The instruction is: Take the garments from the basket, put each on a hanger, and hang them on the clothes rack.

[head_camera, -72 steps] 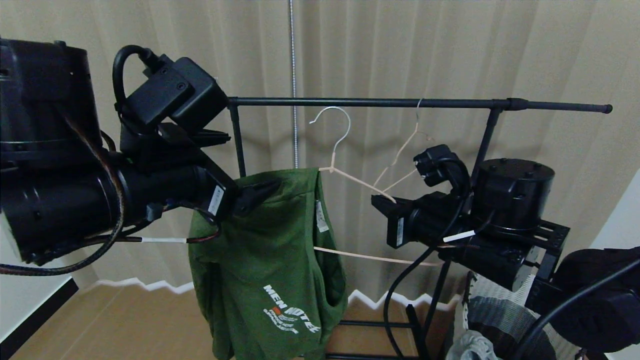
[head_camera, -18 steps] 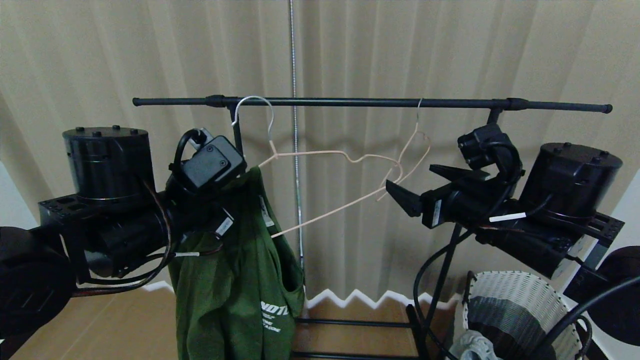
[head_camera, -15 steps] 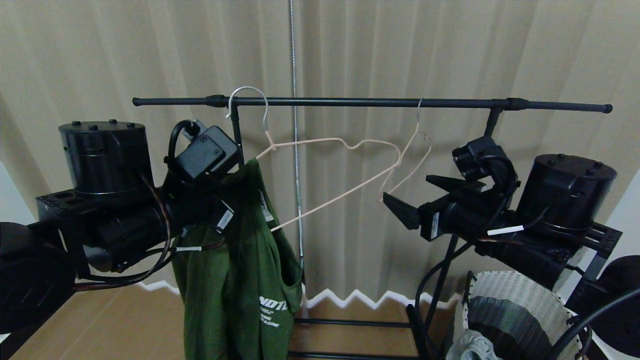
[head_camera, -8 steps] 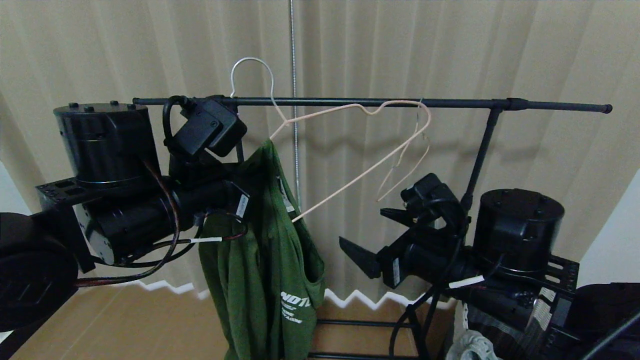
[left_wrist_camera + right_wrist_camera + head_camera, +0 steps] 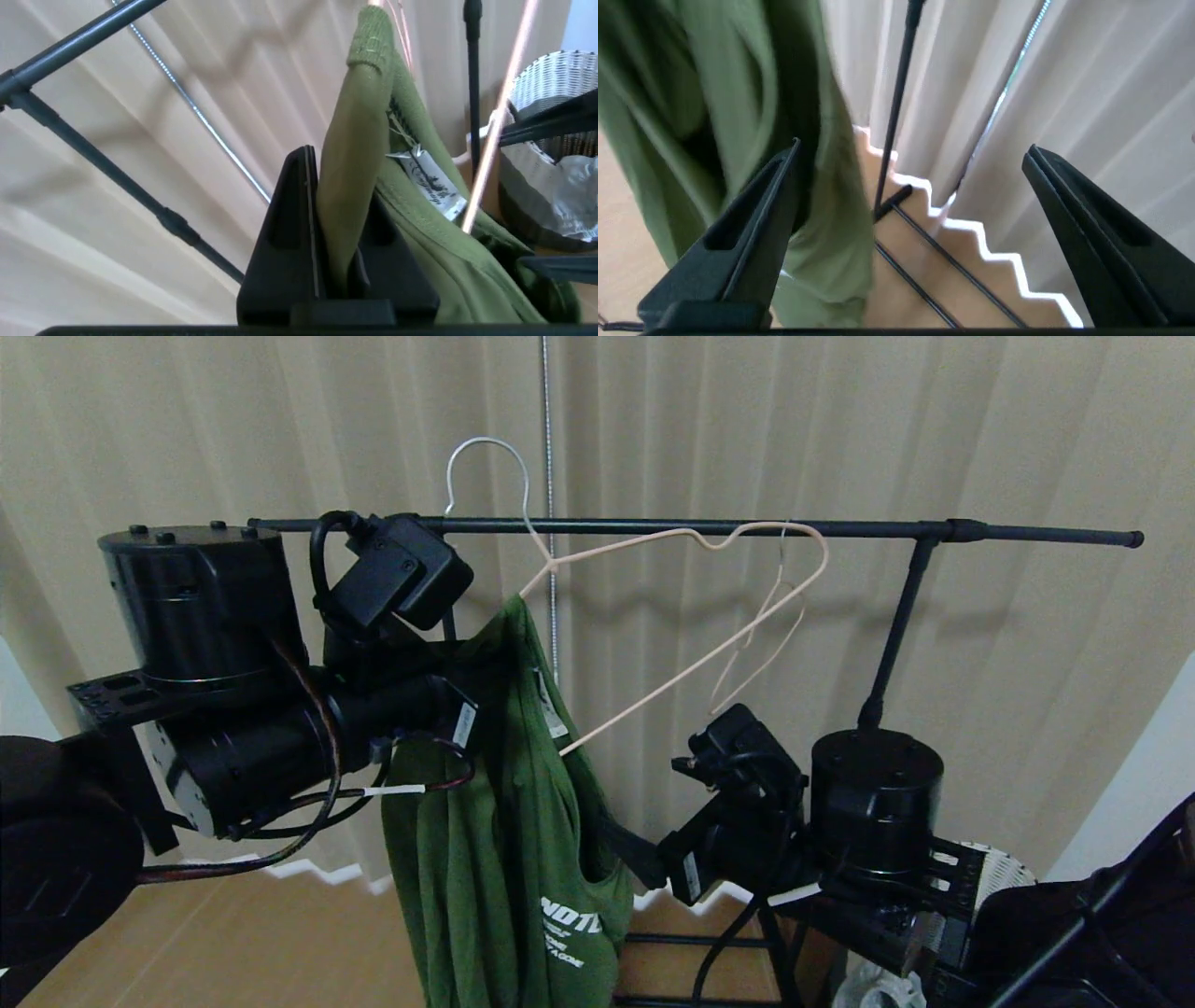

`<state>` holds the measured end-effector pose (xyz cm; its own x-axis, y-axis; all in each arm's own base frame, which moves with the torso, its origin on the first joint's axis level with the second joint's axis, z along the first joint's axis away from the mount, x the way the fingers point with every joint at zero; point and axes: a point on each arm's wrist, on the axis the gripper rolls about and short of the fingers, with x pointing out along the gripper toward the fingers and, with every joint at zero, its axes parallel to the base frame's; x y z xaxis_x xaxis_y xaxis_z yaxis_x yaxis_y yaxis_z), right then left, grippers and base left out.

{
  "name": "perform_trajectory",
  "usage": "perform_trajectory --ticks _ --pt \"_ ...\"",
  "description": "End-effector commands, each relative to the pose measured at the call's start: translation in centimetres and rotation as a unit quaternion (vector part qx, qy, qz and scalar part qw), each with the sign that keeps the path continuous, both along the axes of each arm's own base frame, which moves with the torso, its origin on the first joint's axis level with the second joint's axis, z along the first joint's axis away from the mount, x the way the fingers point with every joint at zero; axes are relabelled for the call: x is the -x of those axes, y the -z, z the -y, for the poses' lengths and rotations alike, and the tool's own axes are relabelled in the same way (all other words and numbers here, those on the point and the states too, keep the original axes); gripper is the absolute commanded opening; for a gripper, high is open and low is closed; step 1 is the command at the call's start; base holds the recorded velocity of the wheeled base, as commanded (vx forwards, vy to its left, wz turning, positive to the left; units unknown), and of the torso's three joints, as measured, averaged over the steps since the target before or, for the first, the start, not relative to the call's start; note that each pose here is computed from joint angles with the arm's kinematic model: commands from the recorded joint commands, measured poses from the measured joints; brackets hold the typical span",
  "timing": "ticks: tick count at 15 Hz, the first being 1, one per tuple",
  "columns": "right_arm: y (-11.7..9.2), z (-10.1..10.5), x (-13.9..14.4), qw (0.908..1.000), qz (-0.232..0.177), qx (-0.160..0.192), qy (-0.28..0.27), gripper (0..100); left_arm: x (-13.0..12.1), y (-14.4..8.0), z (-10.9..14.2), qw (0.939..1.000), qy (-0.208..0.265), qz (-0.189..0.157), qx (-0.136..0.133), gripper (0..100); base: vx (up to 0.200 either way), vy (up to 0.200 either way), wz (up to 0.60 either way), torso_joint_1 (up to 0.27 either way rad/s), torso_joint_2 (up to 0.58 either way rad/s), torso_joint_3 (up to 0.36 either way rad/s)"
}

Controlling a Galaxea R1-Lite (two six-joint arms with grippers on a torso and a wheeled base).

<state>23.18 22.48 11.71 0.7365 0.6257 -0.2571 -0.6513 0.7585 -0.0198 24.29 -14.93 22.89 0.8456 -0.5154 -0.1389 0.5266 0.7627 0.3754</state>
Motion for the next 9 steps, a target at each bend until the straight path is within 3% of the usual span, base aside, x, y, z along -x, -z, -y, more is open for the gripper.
perform_trajectory --ticks 1,4,7,9 --pt "1.2 -0.3 -0.3 0.9998 -0.012 0.013 0.003 100 0.1 0.0 0.0 1.0 0.001 0.001 0.0 0 0.0 0.0 0.0 0.0 0.0 0.0" --pt "2.6 -0.2 -0.3 0.999 -0.031 0.033 0.006 100 0.4 -0.3 0.2 1.0 0.007 0.005 0.003 0 0.0 0.0 0.0 0.0 0.0 0.0" --pt "3.7 1.6 -0.7 0.9967 -0.049 0.054 0.036 100 1.1 -0.9 -0.1 0.9999 0.008 0.011 0.007 0 0.0 0.0 0.0 0.0 0.0 0.0" --pt "3.5 4.1 -1.7 0.9938 -0.05 0.057 0.081 100 1.6 -0.8 -0.6 1.0 0.005 0.0 -0.006 0 0.0 0.0 0.0 0.0 0.0 0.0"
